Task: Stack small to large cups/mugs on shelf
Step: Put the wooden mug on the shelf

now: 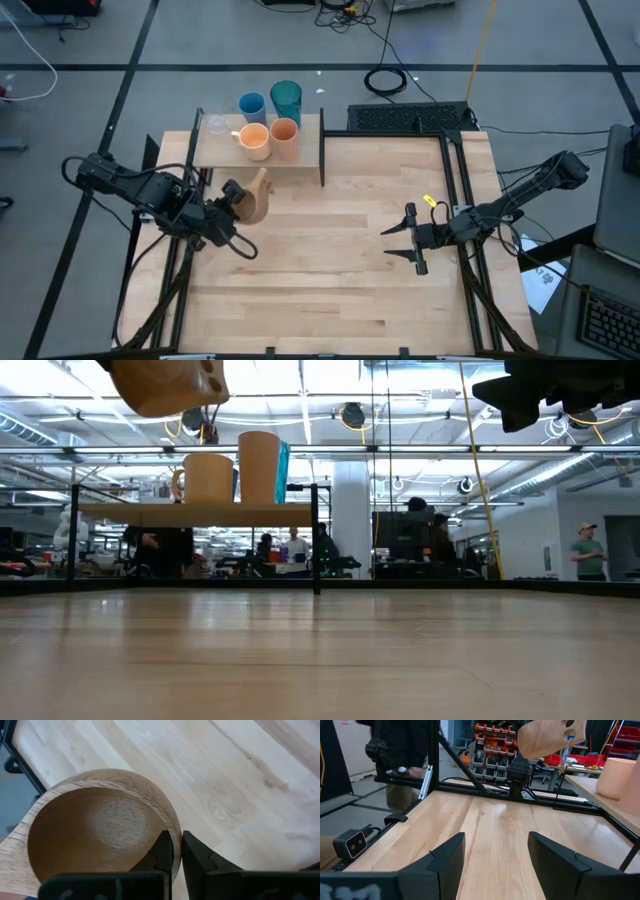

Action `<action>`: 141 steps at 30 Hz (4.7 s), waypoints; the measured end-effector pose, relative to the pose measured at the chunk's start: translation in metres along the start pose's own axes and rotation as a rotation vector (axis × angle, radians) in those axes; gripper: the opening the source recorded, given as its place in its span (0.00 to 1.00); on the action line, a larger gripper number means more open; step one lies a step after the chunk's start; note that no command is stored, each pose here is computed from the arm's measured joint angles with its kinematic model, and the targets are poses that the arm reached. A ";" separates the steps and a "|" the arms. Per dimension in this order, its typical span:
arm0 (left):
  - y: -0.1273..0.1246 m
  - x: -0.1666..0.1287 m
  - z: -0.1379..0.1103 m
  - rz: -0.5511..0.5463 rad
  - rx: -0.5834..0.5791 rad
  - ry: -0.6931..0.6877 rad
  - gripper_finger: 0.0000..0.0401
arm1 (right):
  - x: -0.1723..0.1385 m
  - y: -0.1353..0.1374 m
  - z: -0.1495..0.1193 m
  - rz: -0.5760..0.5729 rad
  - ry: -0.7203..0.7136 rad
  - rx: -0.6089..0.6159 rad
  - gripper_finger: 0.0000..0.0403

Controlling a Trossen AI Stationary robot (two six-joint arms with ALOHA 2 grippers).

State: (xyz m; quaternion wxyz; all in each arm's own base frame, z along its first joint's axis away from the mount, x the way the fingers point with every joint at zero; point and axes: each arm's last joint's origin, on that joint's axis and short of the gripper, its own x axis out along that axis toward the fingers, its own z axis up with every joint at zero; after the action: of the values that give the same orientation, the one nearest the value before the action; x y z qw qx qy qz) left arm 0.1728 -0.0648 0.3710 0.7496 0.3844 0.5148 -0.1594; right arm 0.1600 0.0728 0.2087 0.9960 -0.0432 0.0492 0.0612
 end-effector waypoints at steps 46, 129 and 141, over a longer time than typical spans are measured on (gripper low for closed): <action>-0.006 -0.021 -0.037 0.000 -0.446 0.038 0.04 | 0.000 0.000 -0.001 0.000 0.005 0.072 0.52; 0.051 0.015 -0.117 -0.094 -0.619 0.263 0.04 | 0.000 0.000 -0.001 0.001 0.009 0.079 0.52; 0.056 0.014 -0.131 -0.118 -0.515 0.263 0.04 | 0.000 0.000 -0.001 0.002 0.008 0.062 0.52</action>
State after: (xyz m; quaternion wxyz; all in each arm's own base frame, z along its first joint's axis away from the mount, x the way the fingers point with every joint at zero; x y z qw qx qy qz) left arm 0.1288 0.0711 0.3580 0.7387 0.1682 0.6525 -0.0155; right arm 0.1599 0.0729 0.2078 0.9966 -0.0126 0.0553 0.0602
